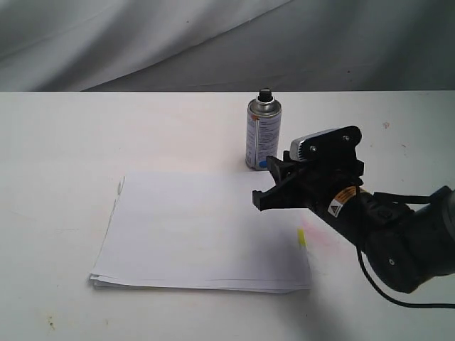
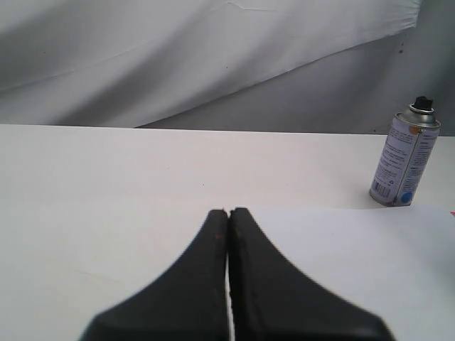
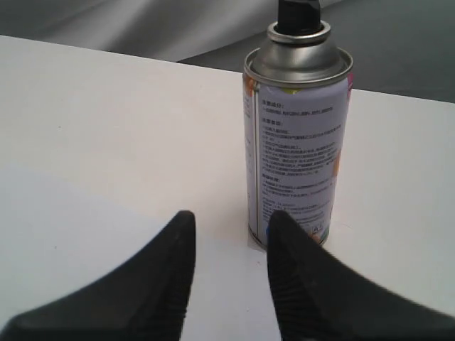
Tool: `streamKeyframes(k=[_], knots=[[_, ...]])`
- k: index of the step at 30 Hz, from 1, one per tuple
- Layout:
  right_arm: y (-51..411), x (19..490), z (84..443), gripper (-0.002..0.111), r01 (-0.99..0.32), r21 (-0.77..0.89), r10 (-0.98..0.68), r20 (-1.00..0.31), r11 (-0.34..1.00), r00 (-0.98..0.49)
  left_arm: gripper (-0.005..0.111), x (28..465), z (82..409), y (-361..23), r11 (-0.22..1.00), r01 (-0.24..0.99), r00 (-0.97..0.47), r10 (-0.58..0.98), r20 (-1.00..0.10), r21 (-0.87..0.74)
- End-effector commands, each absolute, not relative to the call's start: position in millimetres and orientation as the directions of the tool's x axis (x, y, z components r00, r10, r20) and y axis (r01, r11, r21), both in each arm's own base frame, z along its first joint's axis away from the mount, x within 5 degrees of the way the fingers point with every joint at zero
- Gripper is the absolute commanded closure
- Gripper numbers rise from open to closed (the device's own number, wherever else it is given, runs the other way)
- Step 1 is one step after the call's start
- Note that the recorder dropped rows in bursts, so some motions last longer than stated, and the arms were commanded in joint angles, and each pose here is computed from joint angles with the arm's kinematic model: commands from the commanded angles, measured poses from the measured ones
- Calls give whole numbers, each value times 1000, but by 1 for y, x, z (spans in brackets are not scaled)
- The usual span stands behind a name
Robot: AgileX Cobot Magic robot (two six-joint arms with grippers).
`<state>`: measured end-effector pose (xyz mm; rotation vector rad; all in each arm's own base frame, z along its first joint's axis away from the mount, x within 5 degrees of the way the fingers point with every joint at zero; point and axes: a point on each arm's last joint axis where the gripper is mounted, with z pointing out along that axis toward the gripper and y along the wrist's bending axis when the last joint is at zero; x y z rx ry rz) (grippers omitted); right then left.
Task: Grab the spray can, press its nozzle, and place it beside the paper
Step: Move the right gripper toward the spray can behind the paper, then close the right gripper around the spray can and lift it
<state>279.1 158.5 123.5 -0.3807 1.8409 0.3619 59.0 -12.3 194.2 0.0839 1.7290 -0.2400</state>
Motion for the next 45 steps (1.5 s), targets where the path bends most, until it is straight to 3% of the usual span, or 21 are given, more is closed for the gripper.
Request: streamKeyframes(k=[1,6,10,45], knots=[[157,279,124,57,-415,66,-55,-961,907,-273,106,59,194,-12,975,189,-167,-85,-982,-117],[156,279,124,27,-402,71,-47,-960,913,-276,106,59,194,-12,975,189,-167,-85,-982,-117],[156,279,124,19,-402,71,-47,-960,913,-276,106,59,194,-12,975,189,-167,-85,-982,-117],[182,389,85,19,-288,109,23,-958,951,-287,106,59,194,-12,975,189,-167,-85,-982,-117]])
